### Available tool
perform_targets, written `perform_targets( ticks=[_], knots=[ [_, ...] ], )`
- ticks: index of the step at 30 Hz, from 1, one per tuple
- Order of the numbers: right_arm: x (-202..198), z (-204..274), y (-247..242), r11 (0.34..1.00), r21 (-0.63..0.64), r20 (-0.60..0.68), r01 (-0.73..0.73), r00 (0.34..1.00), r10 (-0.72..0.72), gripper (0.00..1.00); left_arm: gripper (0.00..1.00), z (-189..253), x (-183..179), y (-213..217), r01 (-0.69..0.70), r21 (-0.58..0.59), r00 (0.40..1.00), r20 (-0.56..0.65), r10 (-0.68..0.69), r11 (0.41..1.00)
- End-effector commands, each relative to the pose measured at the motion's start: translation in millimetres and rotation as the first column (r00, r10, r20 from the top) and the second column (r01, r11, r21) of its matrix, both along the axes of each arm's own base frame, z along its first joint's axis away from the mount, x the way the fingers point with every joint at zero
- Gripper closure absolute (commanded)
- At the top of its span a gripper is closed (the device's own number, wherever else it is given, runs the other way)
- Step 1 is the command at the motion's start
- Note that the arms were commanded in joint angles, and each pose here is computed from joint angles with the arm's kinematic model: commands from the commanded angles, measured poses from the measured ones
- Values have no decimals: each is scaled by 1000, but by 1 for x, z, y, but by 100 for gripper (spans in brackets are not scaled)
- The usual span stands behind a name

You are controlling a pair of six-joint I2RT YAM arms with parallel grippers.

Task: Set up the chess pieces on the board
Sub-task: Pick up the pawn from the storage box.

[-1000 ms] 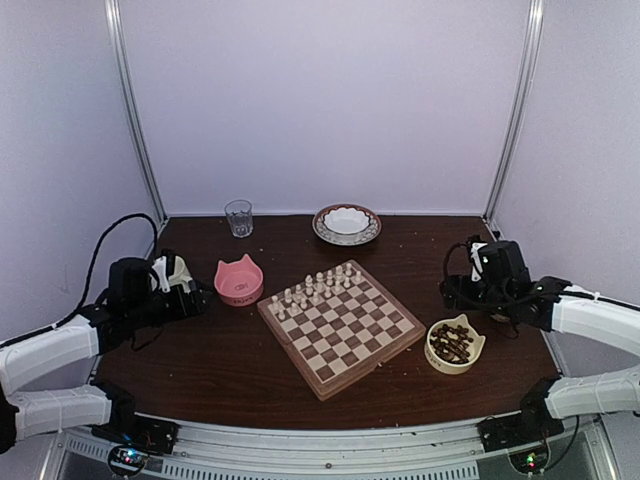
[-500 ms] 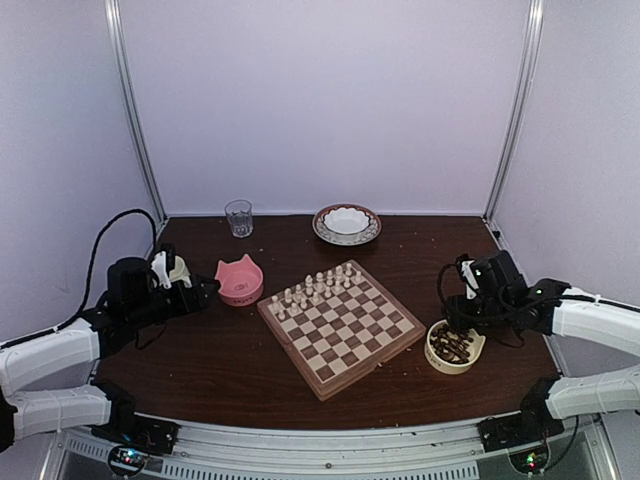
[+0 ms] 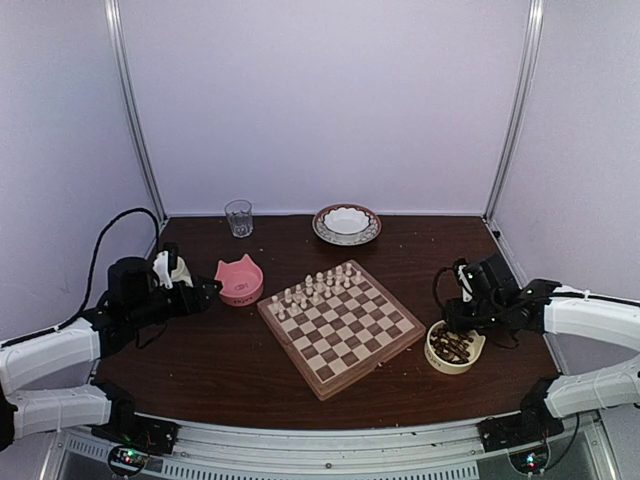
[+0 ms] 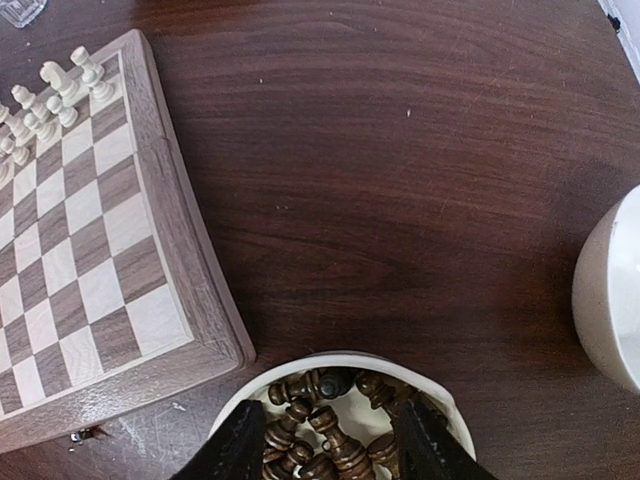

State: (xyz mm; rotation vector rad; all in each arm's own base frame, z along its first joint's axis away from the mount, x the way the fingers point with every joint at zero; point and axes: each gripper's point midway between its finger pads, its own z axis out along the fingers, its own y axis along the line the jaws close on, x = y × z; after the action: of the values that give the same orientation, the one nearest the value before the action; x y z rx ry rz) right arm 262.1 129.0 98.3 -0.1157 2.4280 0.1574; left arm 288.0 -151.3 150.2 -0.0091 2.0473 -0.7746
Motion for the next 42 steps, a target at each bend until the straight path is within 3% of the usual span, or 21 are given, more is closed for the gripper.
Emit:
perform_targets(
  ticks=[1, 15, 24, 28, 42],
  knots=[
    [1, -11, 0, 1000, -23, -34, 20, 999, -21, 52, 3, 17, -1, -2, 14, -9, 998, 67, -13, 1000],
    [5, -23, 5, 999, -39, -75, 32, 997, -35, 60, 2, 24, -5, -18, 104, -56, 992, 84, -99, 993],
    [6, -29, 4, 996, -76, -94, 45, 994, -52, 63, 3, 27, -6, -18, 107, -63, 990, 96, -101, 992],
    [8, -34, 8, 997, -67, -115, 38, 992, -46, 70, 2, 29, -6, -19, 113, -66, 989, 101, -106, 991],
    [17, -45, 1, 985, -149, -132, 90, 985, -111, 73, 2, 31, -8, -20, 122, -72, 988, 108, -113, 990]
  ],
)
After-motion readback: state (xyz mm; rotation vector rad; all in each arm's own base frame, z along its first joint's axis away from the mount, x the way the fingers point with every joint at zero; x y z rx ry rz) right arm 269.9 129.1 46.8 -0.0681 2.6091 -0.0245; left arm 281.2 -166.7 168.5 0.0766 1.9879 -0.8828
